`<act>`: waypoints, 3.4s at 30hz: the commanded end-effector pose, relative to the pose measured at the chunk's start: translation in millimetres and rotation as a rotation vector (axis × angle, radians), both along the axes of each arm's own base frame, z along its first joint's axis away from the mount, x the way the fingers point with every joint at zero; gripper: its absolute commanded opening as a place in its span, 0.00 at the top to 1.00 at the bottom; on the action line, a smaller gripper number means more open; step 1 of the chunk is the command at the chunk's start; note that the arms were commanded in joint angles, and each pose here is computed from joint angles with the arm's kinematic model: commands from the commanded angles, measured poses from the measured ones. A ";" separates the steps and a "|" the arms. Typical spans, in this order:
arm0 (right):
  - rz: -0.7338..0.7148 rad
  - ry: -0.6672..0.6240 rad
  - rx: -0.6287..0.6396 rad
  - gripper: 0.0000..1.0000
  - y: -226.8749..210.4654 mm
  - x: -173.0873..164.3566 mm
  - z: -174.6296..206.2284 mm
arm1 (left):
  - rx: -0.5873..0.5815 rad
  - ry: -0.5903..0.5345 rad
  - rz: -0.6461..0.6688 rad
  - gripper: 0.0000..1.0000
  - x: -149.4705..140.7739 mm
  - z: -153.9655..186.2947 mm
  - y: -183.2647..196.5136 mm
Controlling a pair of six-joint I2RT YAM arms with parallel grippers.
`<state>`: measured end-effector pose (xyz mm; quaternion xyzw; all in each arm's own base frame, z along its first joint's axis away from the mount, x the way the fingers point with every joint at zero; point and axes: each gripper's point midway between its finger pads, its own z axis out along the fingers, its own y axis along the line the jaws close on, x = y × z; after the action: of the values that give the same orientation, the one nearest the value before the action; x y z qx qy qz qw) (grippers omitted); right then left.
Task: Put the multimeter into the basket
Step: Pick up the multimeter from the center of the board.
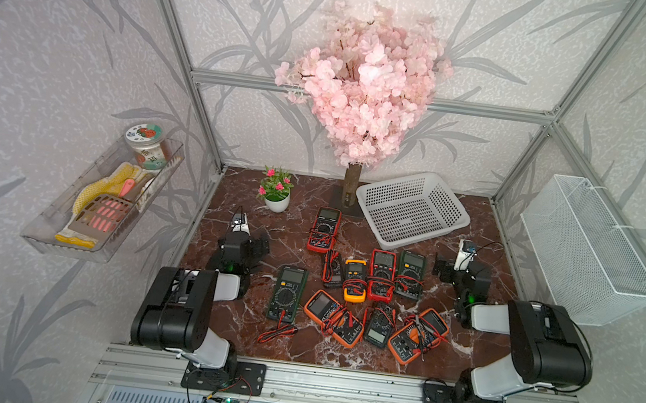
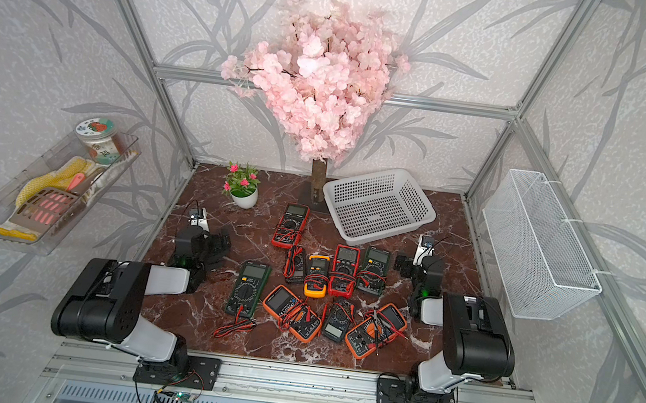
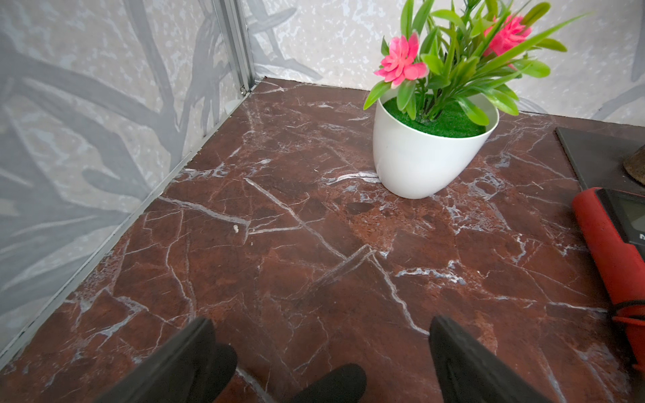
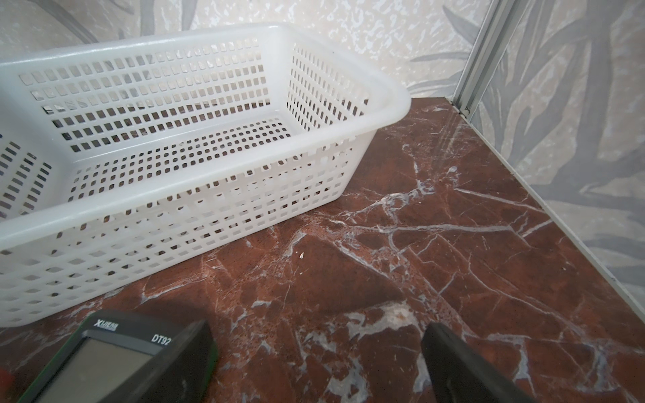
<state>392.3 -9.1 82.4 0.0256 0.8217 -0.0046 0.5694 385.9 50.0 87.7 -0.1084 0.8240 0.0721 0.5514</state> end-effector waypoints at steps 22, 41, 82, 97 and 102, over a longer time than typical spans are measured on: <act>-0.078 -0.087 -0.004 0.01 -11.5 -5.9 29.0 | 0.017 0.016 0.009 0.00 6.8 35.9 1.7; -0.059 -0.073 0.006 0.01 -6.8 -11.1 51.7 | -0.025 0.024 0.072 0.00 -8.7 52.4 7.5; -0.049 0.268 0.548 0.01 38.0 -46.6 108.4 | -0.275 -0.044 -0.038 0.00 -17.2 167.0 -54.6; -0.212 0.830 0.506 0.00 41.2 -163.9 55.9 | -0.318 0.103 -0.105 0.00 -32.6 145.2 -118.5; -0.251 0.903 0.487 0.00 44.2 -199.9 48.1 | -0.311 0.166 -0.100 0.00 -36.6 129.3 -130.8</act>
<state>230.2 39.9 142.3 0.2312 0.9450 0.1404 0.1840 352.1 -84.2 220.4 -0.1278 0.8655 -0.0942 0.4750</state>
